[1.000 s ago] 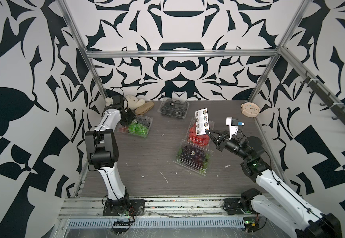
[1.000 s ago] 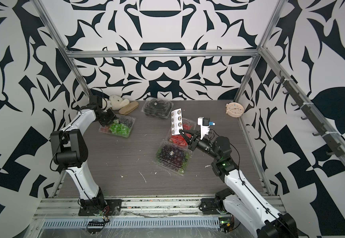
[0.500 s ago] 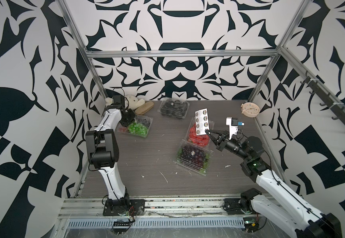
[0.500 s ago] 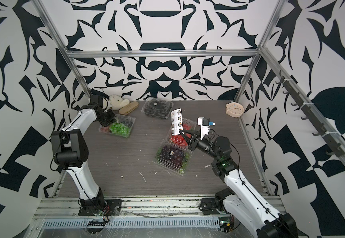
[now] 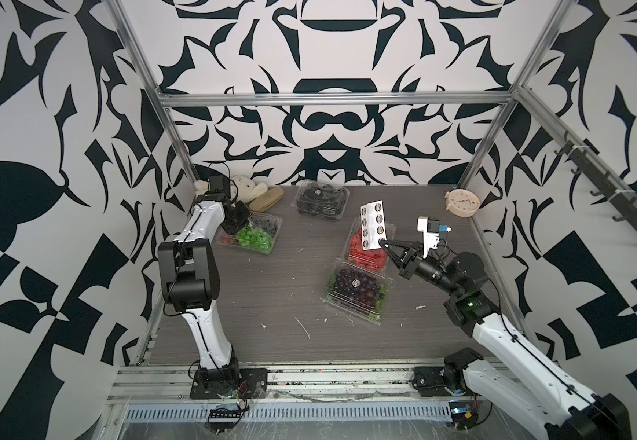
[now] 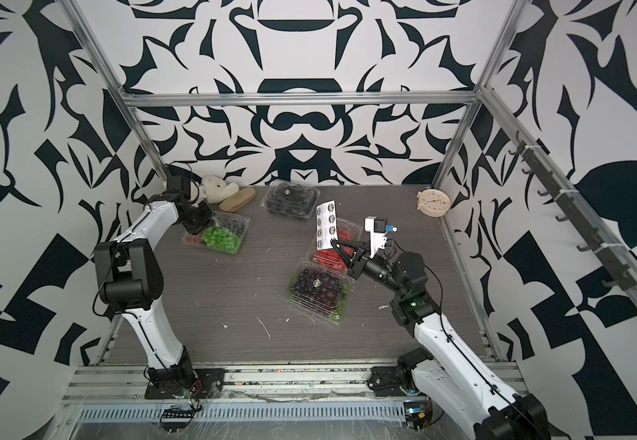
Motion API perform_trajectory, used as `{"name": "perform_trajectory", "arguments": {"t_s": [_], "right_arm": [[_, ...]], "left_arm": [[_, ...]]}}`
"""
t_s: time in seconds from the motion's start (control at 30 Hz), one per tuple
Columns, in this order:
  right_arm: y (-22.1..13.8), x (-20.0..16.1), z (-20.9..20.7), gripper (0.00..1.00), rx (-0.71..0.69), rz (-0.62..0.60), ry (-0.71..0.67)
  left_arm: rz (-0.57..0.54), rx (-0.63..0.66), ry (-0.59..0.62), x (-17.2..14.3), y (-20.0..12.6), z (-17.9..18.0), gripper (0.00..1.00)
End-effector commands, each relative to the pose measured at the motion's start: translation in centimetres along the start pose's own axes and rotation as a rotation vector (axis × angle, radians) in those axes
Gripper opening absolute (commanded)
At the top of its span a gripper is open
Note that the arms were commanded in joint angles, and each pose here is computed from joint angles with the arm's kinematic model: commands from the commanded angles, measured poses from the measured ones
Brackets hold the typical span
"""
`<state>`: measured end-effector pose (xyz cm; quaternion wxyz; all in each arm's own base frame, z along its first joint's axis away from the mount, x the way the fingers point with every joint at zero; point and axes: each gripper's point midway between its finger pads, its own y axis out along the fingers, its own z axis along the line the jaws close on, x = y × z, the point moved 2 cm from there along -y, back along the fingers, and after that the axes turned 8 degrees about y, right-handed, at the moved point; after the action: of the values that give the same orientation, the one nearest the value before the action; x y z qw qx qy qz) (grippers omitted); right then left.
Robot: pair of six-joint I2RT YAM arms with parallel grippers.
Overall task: Label fruit boxes
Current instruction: Stick the label on the fruit box.
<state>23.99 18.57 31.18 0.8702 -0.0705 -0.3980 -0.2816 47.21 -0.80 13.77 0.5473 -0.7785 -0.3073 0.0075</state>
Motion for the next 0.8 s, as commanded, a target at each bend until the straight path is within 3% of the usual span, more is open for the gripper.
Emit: {"name": "perform_trajectory", "arguments": {"t_s": [0.0, 0.43, 0.77], "right_arm": [[-0.1, 0.6, 0.9, 0.00, 0.034, -0.027, -0.036], [0.0, 0.6, 0.8, 0.00, 0.031, -0.027, -0.036], [0.0, 0.6, 0.8, 0.00, 0.029, -0.027, -0.035]], "left_arm": [[0.007, -0.024, -0.003, 0.0, -0.1, -0.5, 0.00], [0.064, -0.016, -0.019, -1.0, 2.2, 0.2, 0.00], [0.078, -0.089, -0.026, -1.0, 2.7, -0.9, 0.00]]}}
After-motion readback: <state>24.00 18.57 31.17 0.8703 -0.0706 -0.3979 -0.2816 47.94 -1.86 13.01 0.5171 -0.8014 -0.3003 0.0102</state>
